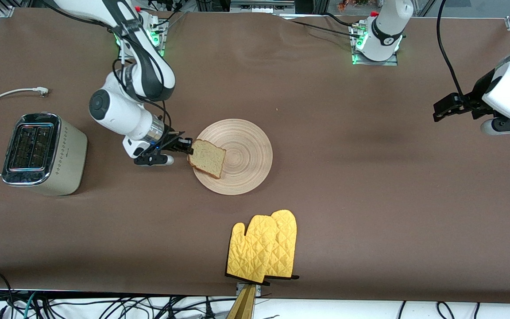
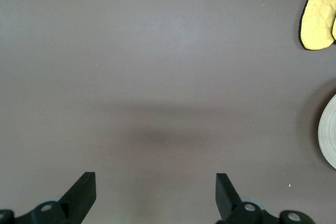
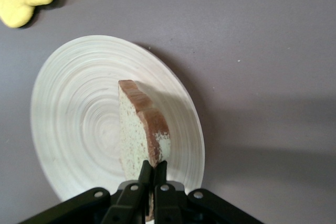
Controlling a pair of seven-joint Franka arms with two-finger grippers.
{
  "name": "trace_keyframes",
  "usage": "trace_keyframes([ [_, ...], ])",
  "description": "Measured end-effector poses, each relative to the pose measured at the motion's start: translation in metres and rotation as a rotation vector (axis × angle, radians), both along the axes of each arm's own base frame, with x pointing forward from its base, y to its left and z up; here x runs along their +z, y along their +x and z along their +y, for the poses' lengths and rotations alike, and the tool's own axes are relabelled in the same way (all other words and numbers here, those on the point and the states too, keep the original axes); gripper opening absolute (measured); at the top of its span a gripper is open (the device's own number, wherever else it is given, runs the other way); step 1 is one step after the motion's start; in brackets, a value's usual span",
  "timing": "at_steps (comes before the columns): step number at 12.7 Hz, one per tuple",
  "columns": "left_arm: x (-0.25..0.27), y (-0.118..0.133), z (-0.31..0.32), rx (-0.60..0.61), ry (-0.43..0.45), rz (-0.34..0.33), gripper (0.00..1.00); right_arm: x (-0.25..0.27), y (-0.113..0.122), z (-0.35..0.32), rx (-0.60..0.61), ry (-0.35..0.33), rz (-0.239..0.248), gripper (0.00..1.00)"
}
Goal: Move plate and put bread in toaster
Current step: 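Carry the bread slice with the right gripper to the toaster slot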
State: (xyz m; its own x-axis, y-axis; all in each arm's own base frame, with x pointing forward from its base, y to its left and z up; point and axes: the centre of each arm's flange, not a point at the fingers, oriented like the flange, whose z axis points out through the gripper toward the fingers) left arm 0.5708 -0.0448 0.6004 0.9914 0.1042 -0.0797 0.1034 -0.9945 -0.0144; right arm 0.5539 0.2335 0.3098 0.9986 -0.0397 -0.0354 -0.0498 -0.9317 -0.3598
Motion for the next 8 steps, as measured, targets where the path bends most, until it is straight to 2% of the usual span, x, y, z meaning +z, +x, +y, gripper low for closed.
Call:
trace_keyframes([
  [2, 0.000, 0.000, 0.000, 0.000, 0.000, 0.000, 1.00, 0.043, 0.012, -0.020, 0.086, -0.073, 0.018, 0.04],
  [3, 0.000, 0.000, 0.000, 0.000, 0.000, 0.000, 1.00, 0.068, 0.019, -0.033, 0.131, -0.131, 0.028, 0.04],
  [5, 0.000, 0.000, -0.001, -0.002, 0.000, -0.001, 1.00, 0.116, 0.032, -0.062, 0.205, -0.283, 0.055, 0.04],
  [8, 0.001, 0.000, -0.001, -0.002, 0.000, -0.002, 1.00, 0.171, 0.038, -0.101, 0.244, -0.507, 0.117, 0.04],
])
